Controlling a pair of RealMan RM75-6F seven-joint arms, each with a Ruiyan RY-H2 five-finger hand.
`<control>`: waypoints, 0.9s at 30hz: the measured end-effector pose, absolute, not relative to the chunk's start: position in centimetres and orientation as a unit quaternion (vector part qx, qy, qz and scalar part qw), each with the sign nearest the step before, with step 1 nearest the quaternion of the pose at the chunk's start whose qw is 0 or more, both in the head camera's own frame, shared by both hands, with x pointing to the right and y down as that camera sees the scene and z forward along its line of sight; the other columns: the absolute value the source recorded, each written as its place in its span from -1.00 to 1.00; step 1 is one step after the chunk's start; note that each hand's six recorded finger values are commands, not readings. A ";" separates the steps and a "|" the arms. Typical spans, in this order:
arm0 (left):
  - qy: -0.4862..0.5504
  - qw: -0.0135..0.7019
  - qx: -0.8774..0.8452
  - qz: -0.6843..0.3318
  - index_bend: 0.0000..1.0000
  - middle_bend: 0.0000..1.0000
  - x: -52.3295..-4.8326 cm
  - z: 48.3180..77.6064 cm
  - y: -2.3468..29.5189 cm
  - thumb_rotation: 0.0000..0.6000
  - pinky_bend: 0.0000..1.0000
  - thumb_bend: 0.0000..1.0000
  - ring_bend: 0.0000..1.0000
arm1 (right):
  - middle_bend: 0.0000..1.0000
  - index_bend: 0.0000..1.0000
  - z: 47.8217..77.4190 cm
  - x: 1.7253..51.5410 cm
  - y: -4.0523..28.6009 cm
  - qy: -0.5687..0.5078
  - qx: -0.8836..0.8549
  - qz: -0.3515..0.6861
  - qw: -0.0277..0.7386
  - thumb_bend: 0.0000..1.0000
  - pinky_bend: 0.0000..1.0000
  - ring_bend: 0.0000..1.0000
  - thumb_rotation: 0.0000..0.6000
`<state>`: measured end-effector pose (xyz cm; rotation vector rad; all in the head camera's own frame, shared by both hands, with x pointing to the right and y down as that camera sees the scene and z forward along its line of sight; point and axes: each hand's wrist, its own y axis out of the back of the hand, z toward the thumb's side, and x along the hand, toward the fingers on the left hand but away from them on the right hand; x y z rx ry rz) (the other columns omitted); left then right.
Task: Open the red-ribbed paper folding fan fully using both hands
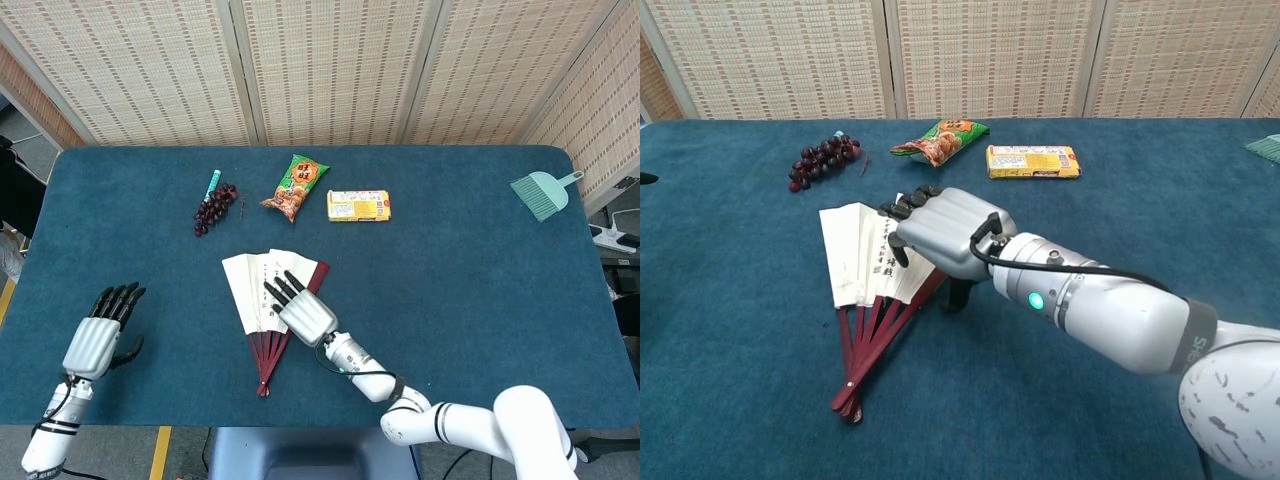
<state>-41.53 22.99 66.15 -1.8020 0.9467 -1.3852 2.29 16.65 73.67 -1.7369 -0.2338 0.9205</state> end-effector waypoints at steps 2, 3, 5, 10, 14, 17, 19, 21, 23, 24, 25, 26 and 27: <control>0.363 0.332 -0.689 -0.533 -1.00 -1.00 -41.7 66.2 23.0 1.00 -0.94 -0.11 -1.00 | -1.00 -0.16 73.8 2.1 16.6 -0.106 -0.731 0.387 0.552 -0.65 -1.00 -1.00 1.00; 0.362 0.332 -0.688 -0.534 -1.00 -1.00 -41.8 66.2 23.0 1.00 -0.94 -0.11 -1.00 | -1.00 -0.15 73.8 2.0 16.6 -0.111 -0.729 0.386 0.554 -0.63 -1.00 -1.00 1.00; 0.361 0.331 -0.685 -0.539 -1.00 -1.00 -42.1 66.2 23.1 1.00 -0.94 -0.11 -1.00 | -1.00 -0.14 73.9 1.8 16.5 -0.118 -0.725 0.386 0.557 -0.62 -1.00 -1.00 1.00; 0.355 0.331 -0.679 -0.551 -1.00 -1.00 -42.2 66.6 23.0 1.00 -0.94 -0.11 -1.00 | -1.00 -0.12 74.8 1.8 16.7 -0.119 -0.719 0.396 0.559 -0.61 -1.00 -1.00 1.00; 0.357 0.333 -0.676 -0.552 -1.00 -1.00 -41.8 66.6 22.5 1.00 -0.94 -0.11 -1.00 | -1.00 -0.12 75.6 1.9 16.8 -0.114 -0.718 0.405 0.554 -0.61 -1.00 -1.00 1.00; 0.359 0.333 -0.674 -0.554 -1.00 -1.00 -41.8 66.5 22.4 1.00 -0.94 -0.11 -1.00 | -1.00 -0.12 76.0 1.8 16.9 -0.113 -0.719 0.409 0.550 -0.58 -1.00 -1.00 1.00; 0.355 0.330 -0.676 -0.555 -1.00 -1.00 -41.7 66.6 22.5 1.00 -0.94 -0.11 -1.00 | -1.00 -0.11 76.3 1.6 16.9 -0.115 -0.722 0.413 0.543 -0.52 -1.00 -1.00 1.00; 0.350 0.326 -0.679 -0.556 -1.00 -1.00 -41.7 66.6 22.6 1.00 -0.94 -0.11 -1.00 | -1.00 -0.05 76.4 1.5 16.8 -0.119 -0.723 0.416 0.538 -0.38 -1.00 -1.00 1.00; 0.349 0.326 -0.681 -0.556 -1.00 -1.00 -41.7 66.6 22.7 1.00 -0.94 -0.11 -1.00 | -1.00 0.03 76.5 1.3 16.7 -0.126 -0.724 0.419 0.533 -0.23 -1.00 -1.00 1.00; 0.350 0.326 -0.680 -0.556 -1.00 -1.00 -41.7 66.5 22.6 1.00 -0.94 -0.12 -1.00 | -0.99 0.07 76.5 1.2 16.6 -0.130 -0.725 0.420 0.531 -0.16 -1.00 -1.00 1.00; 0.351 0.327 -0.680 -0.555 -1.00 -1.00 -41.7 66.4 22.6 1.00 -0.94 -0.12 -1.00 | -0.98 0.10 76.5 1.1 16.5 -0.135 -0.726 0.419 0.528 -0.10 -1.00 -1.00 1.00; 0.352 0.326 -0.679 -0.555 -1.00 -1.00 -41.7 66.4 22.6 1.00 -0.94 -0.12 -1.00 | -0.97 0.13 76.4 1.1 16.4 -0.139 -0.727 0.418 0.528 -0.06 -1.00 -1.00 1.00; 0.352 0.326 -0.679 -0.555 -1.00 -1.00 -41.8 66.4 22.6 1.00 -0.94 -0.11 -1.00 | -0.95 0.16 76.3 1.0 16.3 -0.143 -0.727 0.416 0.528 -0.04 -1.00 -1.00 1.00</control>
